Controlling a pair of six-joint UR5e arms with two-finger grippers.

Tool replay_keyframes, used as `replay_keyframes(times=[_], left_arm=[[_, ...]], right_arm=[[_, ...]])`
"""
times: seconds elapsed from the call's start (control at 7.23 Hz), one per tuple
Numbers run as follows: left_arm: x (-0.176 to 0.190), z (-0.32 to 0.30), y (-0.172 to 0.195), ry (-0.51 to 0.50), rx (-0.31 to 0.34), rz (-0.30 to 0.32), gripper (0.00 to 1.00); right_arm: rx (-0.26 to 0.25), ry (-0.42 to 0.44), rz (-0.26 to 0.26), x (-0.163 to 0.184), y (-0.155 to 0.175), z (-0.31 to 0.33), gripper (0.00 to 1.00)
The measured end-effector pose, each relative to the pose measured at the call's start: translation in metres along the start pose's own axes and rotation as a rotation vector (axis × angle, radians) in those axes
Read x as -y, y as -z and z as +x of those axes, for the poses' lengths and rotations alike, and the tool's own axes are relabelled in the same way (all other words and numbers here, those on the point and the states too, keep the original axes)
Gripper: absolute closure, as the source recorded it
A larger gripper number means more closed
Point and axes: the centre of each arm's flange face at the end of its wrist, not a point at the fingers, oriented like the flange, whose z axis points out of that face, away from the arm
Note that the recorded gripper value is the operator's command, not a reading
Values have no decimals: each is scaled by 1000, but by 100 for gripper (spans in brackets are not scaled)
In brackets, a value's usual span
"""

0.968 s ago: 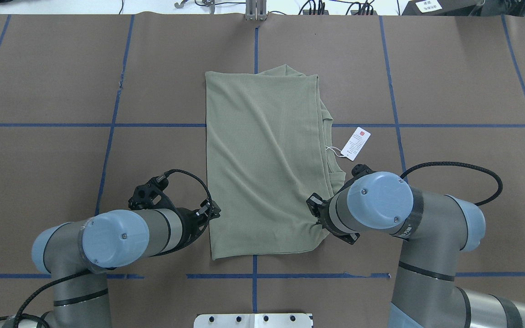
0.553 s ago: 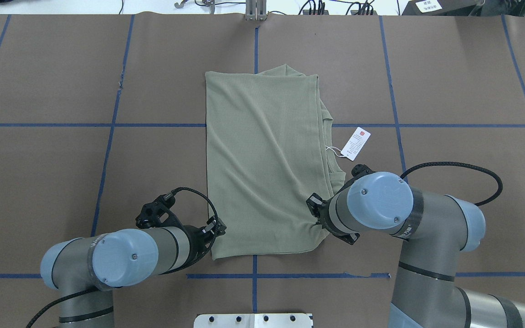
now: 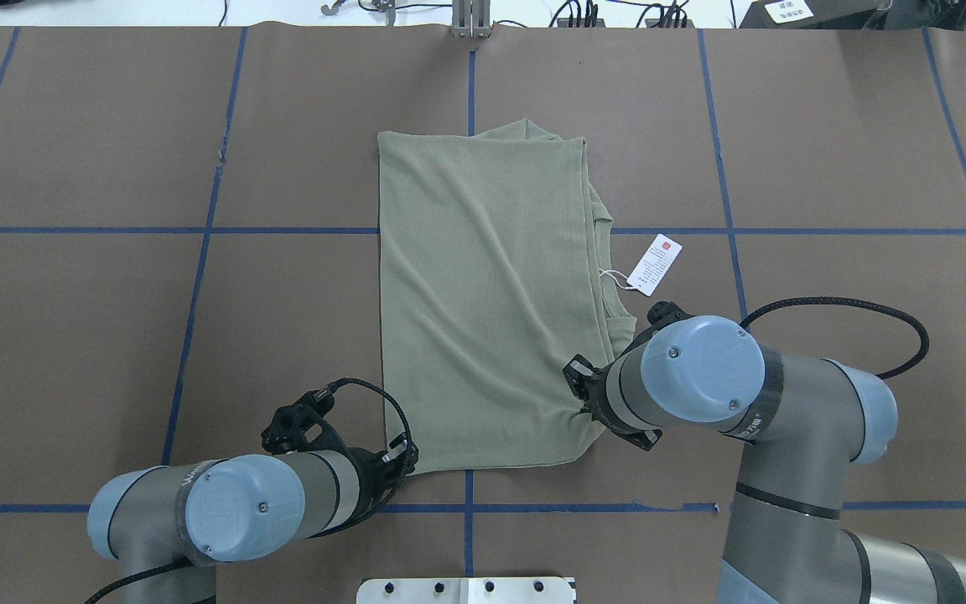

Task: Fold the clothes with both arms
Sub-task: 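Lower the left gripper to the opposite near corner and grasp it, then lift the near edge with both grippers and fold it toward the far edge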

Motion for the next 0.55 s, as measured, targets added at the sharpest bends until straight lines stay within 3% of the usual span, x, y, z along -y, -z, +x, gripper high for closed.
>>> replay_keyframes(times=[0.28,0.55], left_arm=[[9,9,15,-3,-17,10,100],[9,13,72,-2,-41,-6,100]], right_arm=[[1,-1,0,0,1,0,100],[6,6,-16,-10,11,7,100]])
